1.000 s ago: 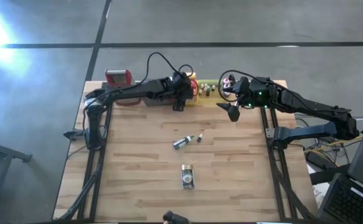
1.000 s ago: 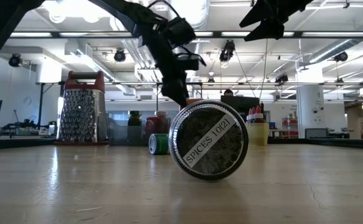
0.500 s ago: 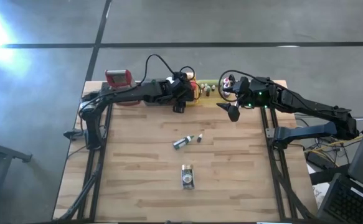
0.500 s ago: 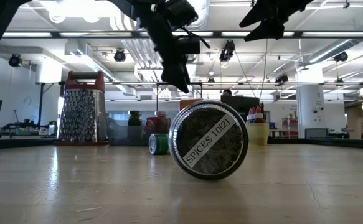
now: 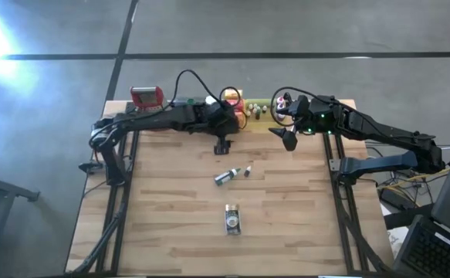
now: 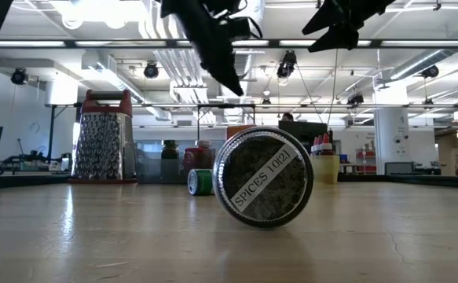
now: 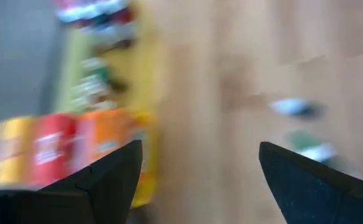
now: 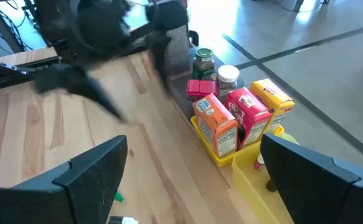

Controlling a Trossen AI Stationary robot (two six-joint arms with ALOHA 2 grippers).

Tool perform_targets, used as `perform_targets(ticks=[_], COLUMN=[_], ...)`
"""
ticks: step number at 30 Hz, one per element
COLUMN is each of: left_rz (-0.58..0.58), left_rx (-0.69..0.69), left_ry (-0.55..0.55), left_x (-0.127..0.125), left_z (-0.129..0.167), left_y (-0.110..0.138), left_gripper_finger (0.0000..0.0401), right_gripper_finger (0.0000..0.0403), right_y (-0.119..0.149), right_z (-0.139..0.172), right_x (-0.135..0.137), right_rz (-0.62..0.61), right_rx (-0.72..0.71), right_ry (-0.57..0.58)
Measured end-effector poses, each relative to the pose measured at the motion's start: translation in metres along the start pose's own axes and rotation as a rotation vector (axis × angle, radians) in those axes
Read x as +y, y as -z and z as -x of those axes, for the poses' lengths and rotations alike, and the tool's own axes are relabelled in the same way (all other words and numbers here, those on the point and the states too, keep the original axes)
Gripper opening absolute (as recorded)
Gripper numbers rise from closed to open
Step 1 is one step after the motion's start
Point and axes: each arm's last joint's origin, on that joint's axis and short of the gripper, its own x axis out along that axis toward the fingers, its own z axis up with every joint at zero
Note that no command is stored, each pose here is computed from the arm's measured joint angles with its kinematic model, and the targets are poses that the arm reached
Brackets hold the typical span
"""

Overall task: Pick & Place Kitchen Items
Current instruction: Put the gold seasoning bottle into the black bin

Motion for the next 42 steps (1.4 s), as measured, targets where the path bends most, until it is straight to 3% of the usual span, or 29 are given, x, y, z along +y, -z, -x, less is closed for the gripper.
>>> perform_targets(ticks=[5,9,26,34,42], left_rz=[-0.031,-0.156,-0.587,-0.765,-0.756], left_rx=[-0.074,-0.112,-0.247,-0.372,-0.497], left_ry=[0.381,0.515,0.619,0.729,0.796], left_x=[-0.016,-0.033,-0.09,-0.12,-0.131], left_z=[0.009,0.013,0.026,0.021,-0.007], left_y=[0.001,-0.001,-0.014,-0.01,0.011], left_gripper_finger=[0.0326,0.0326,0.0326,0.0326,0.0325], right_gripper_finger=[0.0364,0.0364,0.0364,0.0364,0.0363], right_y=[0.0,0.0,0.0,0.0,0.0], right_z=[0.0,0.0,0.0,0.0,0.0], right_x=[0.0,0.0,0.0,0.0,0.0], right_rz=[0.0,-0.003,-0.004,-0.004,-0.004], right_rx=[0.001,0.0,0.001,0.001,0.0], right_ry=[0.001,0.0,0.0,0.001,0.0])
